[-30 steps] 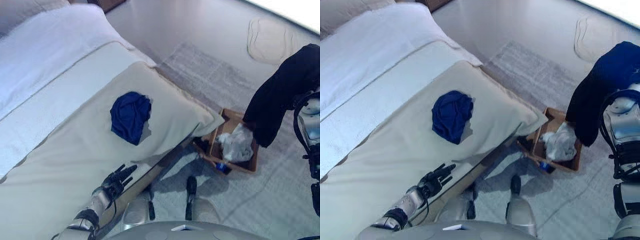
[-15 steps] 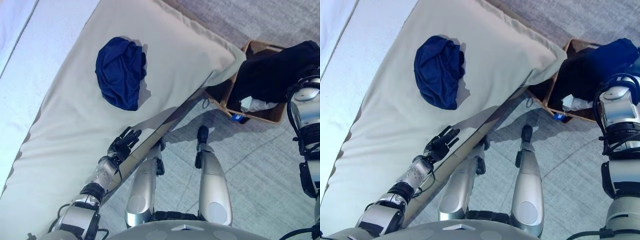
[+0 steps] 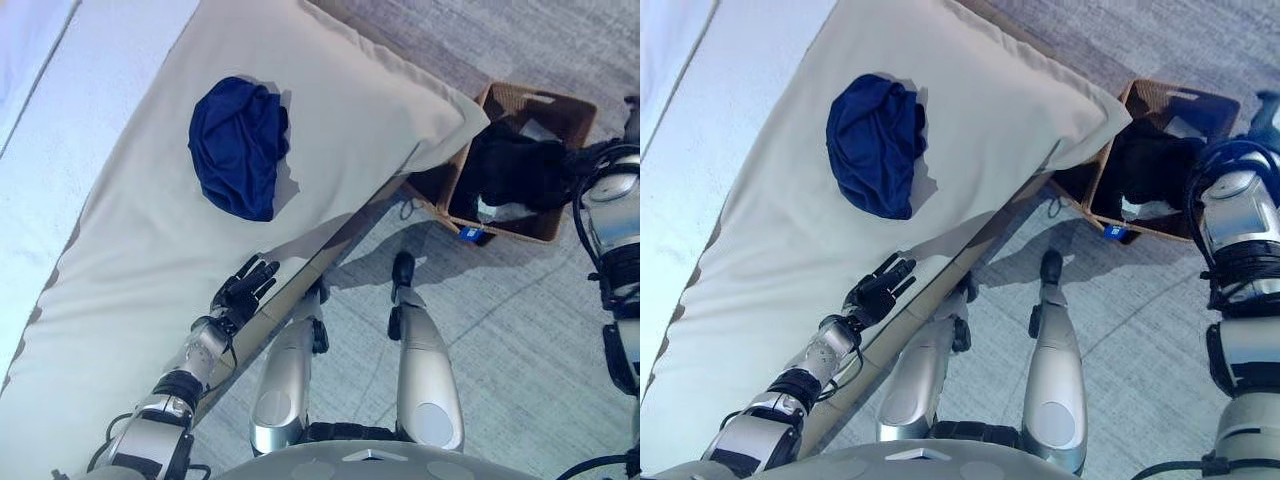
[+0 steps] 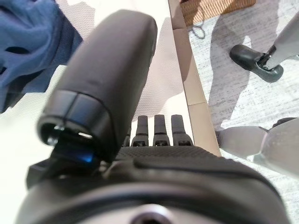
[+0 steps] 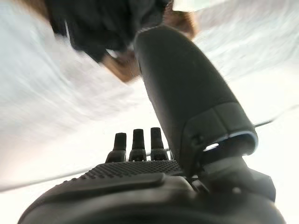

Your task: Pick up the clothes from the bed and place them into the basket

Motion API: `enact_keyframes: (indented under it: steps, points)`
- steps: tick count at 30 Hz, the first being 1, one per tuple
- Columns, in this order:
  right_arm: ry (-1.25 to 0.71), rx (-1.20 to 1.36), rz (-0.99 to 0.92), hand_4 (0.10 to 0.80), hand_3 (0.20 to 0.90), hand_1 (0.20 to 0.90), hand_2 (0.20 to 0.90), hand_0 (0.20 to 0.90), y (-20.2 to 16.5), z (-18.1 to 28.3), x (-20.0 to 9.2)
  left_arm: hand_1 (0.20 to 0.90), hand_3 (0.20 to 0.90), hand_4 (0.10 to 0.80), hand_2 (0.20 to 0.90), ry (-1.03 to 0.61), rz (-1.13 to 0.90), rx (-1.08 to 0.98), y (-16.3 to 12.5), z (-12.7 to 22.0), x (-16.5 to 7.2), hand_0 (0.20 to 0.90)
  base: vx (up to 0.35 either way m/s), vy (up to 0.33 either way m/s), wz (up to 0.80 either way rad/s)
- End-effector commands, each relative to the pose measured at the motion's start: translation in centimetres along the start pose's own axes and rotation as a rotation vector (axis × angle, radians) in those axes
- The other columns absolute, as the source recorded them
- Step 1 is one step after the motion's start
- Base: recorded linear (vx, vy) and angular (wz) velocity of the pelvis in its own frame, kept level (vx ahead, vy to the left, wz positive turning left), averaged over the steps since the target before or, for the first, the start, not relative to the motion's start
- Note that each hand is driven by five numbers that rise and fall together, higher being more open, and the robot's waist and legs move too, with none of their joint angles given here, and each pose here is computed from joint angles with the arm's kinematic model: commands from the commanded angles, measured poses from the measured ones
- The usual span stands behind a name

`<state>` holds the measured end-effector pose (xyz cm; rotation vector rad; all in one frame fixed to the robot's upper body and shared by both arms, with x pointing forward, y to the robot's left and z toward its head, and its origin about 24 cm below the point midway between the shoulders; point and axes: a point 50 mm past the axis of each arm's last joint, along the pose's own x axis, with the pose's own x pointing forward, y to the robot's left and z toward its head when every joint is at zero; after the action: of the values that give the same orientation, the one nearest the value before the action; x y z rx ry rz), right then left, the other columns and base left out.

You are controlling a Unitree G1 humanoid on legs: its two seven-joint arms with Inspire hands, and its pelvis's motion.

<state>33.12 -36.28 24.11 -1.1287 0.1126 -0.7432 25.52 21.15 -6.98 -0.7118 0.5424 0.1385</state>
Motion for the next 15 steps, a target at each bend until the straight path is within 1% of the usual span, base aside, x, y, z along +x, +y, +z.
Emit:
enact_keyframes:
  steps: [1,2,4,6,7,8,10,13,14,15]
  points:
    - [-0.209,-0.25,-0.101,0.8,0.9,0.9,0.9,0.9,-5.8,2.9,-0.2,0.9,0.9,0.8,0.9,-0.025,0.111,-0.005,4.7,0.9,-2.5,0.9,0.109,0.13,0.14]
    - [-0.267,-0.338,-0.045,0.8,0.9,0.9,0.9,0.9,-6.0,3.3,-0.9,0.9,0.9,0.8,0.9,-0.022,0.137,-0.018,5.5,0.6,-3.0,0.9,0.109,0.118,0.14]
    - [-0.326,-0.426,0.0,0.8,0.9,0.9,0.9,0.9,-5.9,3.4,-1.8,0.9,0.9,0.8,0.9,-0.015,0.168,-0.035,6.6,0.1,-3.7,0.9,0.159,0.146,0.2]
    - [-0.4,-0.443,-0.043,0.8,0.9,0.9,0.9,0.9,-6.4,3.4,-2.6,0.9,0.9,0.8,0.9,-0.001,0.206,-0.042,7.5,-0.6,-4.4,0.9,0.186,0.13,0.26]
    - [-0.439,-0.407,-0.055,0.8,0.9,0.9,0.9,0.9,-6.7,3.8,-2.9,0.9,0.9,0.8,0.9,0.009,0.224,-0.038,8.0,-1.0,-4.7,0.9,0.239,0.184,0.26]
    - [-0.549,-0.29,-0.029,0.8,0.9,0.9,0.9,0.9,-6.8,5.5,-3.9,0.9,0.9,0.8,0.9,0.027,0.261,-0.037,8.8,-1.5,-5.3,0.9,0.185,0.174,0.21]
    - [-0.633,-0.209,0.021,0.8,0.9,0.9,0.9,0.9,-6.4,7.0,-4.8,0.9,0.9,0.8,0.9,0.043,0.29,-0.037,9.4,-1.9,-5.6,0.9,0.174,0.164,0.15]
    - [-0.756,-0.166,0.095,0.8,0.9,0.9,0.9,0.9,-4.8,8.8,-5.9,0.9,0.9,0.8,0.9,0.081,0.334,-0.008,10.2,-2.2,-6.1,0.9,0.186,0.137,0.19]
    - [-0.799,-0.157,0.125,0.8,0.9,0.9,0.9,0.9,-3.5,9.6,-6.3,0.9,0.9,0.8,0.9,0.113,0.355,0.032,10.6,-2.5,-6.2,0.9,0.156,0.079,0.28]
    - [-0.812,-0.149,0.137,0.8,0.9,0.9,0.9,0.9,-2.9,10.0,-6.4,0.9,0.9,0.8,0.9,0.13,0.362,0.058,10.7,-2.6,-6.3,0.9,0.223,0.077,0.51]
